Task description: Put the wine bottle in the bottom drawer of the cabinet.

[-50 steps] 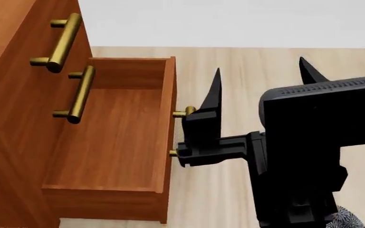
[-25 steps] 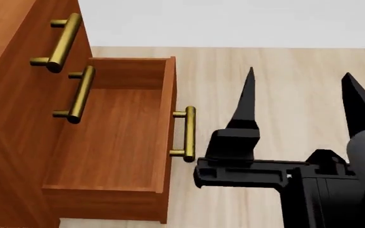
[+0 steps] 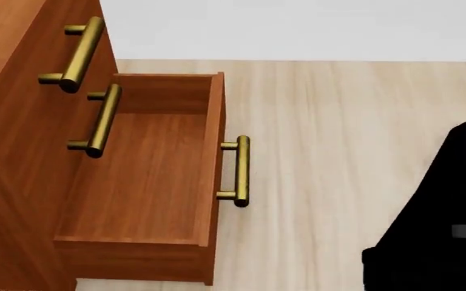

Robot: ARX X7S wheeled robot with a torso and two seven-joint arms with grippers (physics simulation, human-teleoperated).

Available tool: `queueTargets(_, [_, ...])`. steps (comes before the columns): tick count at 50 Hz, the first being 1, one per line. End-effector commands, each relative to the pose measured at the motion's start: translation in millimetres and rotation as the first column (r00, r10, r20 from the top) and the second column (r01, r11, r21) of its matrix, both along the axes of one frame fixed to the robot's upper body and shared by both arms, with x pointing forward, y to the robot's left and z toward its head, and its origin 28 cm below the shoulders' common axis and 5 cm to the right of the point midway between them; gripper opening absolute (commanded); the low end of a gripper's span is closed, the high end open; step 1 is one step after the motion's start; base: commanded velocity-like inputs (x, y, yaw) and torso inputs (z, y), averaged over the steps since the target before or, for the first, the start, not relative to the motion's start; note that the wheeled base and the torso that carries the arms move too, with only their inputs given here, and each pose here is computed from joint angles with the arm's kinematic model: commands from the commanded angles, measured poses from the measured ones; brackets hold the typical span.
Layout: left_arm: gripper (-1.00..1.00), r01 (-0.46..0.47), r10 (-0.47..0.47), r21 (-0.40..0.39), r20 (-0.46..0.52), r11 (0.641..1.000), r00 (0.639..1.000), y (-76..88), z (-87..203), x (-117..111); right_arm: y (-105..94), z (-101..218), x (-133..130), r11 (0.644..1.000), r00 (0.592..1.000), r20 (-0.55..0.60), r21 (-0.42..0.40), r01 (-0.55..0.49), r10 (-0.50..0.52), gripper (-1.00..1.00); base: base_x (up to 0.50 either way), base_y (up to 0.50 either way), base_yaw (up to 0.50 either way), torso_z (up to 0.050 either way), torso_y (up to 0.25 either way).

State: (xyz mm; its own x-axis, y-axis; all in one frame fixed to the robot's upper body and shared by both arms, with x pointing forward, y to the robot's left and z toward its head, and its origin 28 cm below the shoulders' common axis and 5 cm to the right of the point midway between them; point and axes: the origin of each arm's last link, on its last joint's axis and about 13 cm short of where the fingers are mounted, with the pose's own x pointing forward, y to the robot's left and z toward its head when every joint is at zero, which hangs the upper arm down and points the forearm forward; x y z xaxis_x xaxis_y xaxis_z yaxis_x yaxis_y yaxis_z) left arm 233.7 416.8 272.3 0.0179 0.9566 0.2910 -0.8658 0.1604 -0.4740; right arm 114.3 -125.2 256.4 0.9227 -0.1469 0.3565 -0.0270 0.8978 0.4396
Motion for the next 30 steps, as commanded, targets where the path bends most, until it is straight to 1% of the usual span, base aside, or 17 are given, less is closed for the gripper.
queueTargets(1, [1.0, 0.001, -0.001, 0.002, -0.003, 1.0, 1.0, -0.1, -5.2, -0.6, -8.0, -2.4, -10.4, 0.99, 0.998, -0.004, 0.125, 0.06, -0.06, 1.0, 0.0, 0.0, 0.0, 0.0, 0.0])
queueTargets(2, [1.0, 0.001, -0.001, 0.003, -0.004, 1.0, 1.0, -0.1, 3.4, -0.3, -8.7, -2.5, -11.1, 0.988, 0.997, -0.01, 0.132, 0.083, -0.083, 1.0, 0.0, 0.0, 0.0, 0.0, 0.0])
queueTargets(5, [1.0, -0.002, 0.002, 0.003, -0.003, 1.0, 1.0, 0.0, -5.4, -0.7, -10.2, -3.5, -13.0, 0.984, 0.995, -0.027, 0.15, 0.099, -0.096, 1.0, 0.0, 0.0, 0.0, 0.0, 0.0])
queueTargets(6, [1.0, 0.0, 0.0, 0.001, -0.002, 1.0, 1.0, -0.3, 7.1, -0.8, -10.6, -3.9, -13.5, 0.984, 0.994, -0.031, 0.146, 0.106, -0.102, 1.0, 0.0, 0.0, 0.0, 0.0, 0.0])
queueTargets(7, [1.0, -0.001, 0.001, 0.001, -0.001, 1.0, 1.0, -0.3, 7.1, -0.8, -11.1, -4.2, -14.3, 0.982, 0.994, -0.036, 0.152, 0.112, -0.108, 1.0, 0.0, 0.0, 0.0, 0.0, 0.0])
queueTargets(8, [1.0, -0.002, 0.002, 0.002, -0.002, 1.0, 1.0, -0.2, -3.2, -0.9, -11.8, -4.4, -15.9, 0.981, 0.993, -0.038, 0.155, 0.114, -0.109, 1.0, 0.0, 0.0, 0.0, 0.0, 0.0])
queueTargets(9, [1.0, 0.0, 0.0, 0.001, -0.001, 1.0, 1.0, -0.9, 8.4, -1.2, -12.3, -4.6, -17.4, 0.981, 0.993, -0.043, 0.153, 0.12, -0.114, 1.0, 0.0, 0.0, 0.0, 0.0, 0.0])
queueTargets(13, [1.0, 0.001, -0.001, -0.002, 0.003, 1.0, 1.0, -0.1, -4.7, -0.9, -17.8, -13.1, -22.1, 0.969, 0.981, -0.092, 0.161, 0.186, -0.173, 1.0, 0.0, 0.0, 0.0, 0.0, 0.0])
queueTargets(15, [1.0, 0.0, 0.0, -0.008, 0.004, 1.0, 1.0, -0.1, 9.5, -1.3, -20.4, -15.4, -22.6, 0.963, 0.979, -0.106, 0.191, 0.191, -0.173, 1.0, 0.0, 0.0, 0.0, 0.0, 0.0])
queueTargets(17, [1.0, -0.001, 0.001, -0.006, 0.004, 1.0, 1.0, 0.1, 7.0, -1.1, -21.5, -16.2, -24.2, 0.96, 0.975, -0.114, 0.188, 0.21, -0.191, 1.0, 0.0, 0.0, 0.0, 0.0, 0.0])
queueTargets(18, [1.0, -0.001, 0.001, -0.005, 0.003, 1.0, 1.0, 0.1, -2.1, -1.1, -22.1, -16.5, -24.7, 0.953, 0.974, -0.118, 0.211, 0.215, -0.194, 1.0, 0.0, 0.0, 0.0, 0.0, 0.0])
queueTargets(20, [1.0, 0.0, 0.0, -0.003, 0.002, 1.0, 1.0, 0.0, -5.0, -0.7, -22.8, -16.7, -25.4, 0.951, 0.974, -0.114, 0.221, 0.215, -0.193, 1.0, 0.0, 0.0, 0.0, 0.0, 0.0])
queueTargets(21, [1.0, -0.001, 0.001, -0.002, 0.002, 1.0, 1.0, 0.0, -5.2, -0.7, -23.2, -16.9, -25.6, 0.947, 0.972, -0.118, 0.229, 0.224, -0.202, 1.0, 0.0, 0.0, 0.0, 0.0, 0.0])
queueTargets(22, [1.0, -0.001, 0.001, -0.002, 0.001, 1.0, 1.0, -0.3, 6.0, -0.8, -23.8, -17.6, -25.9, 0.941, 0.972, -0.123, 0.25, 0.227, -0.202, 1.0, 0.0, 0.0, 0.0, 0.0, 0.0])
queueTargets(23, [1.0, 0.0, 0.0, -0.003, 0.001, 1.0, 1.0, -0.3, -2.4, -1.2, -24.7, -18.4, -26.3, 0.936, 0.969, -0.125, 0.26, 0.239, -0.213, 1.0, 0.0, 0.0, 0.0, 0.0, 0.0])
queueTargets(28, [1.0, 0.001, -0.001, -0.003, 0.001, 1.0, 1.0, 0.0, -5.4, -0.8, -27.8, -19.6, -30.3, 0.925, 0.96, -0.139, 0.264, 0.274, -0.245, 1.0, 0.0, 0.0, 0.0, 0.0, 0.0])
queueTargets(30, [1.0, 0.002, -0.002, -0.004, 0.002, 1.0, 1.0, -0.9, 10.8, -1.4, -28.9, -19.4, -31.4, 0.922, 0.956, -0.145, 0.261, 0.286, -0.256, 1.0, 0.0, 0.0, 0.0, 0.0, 0.0])
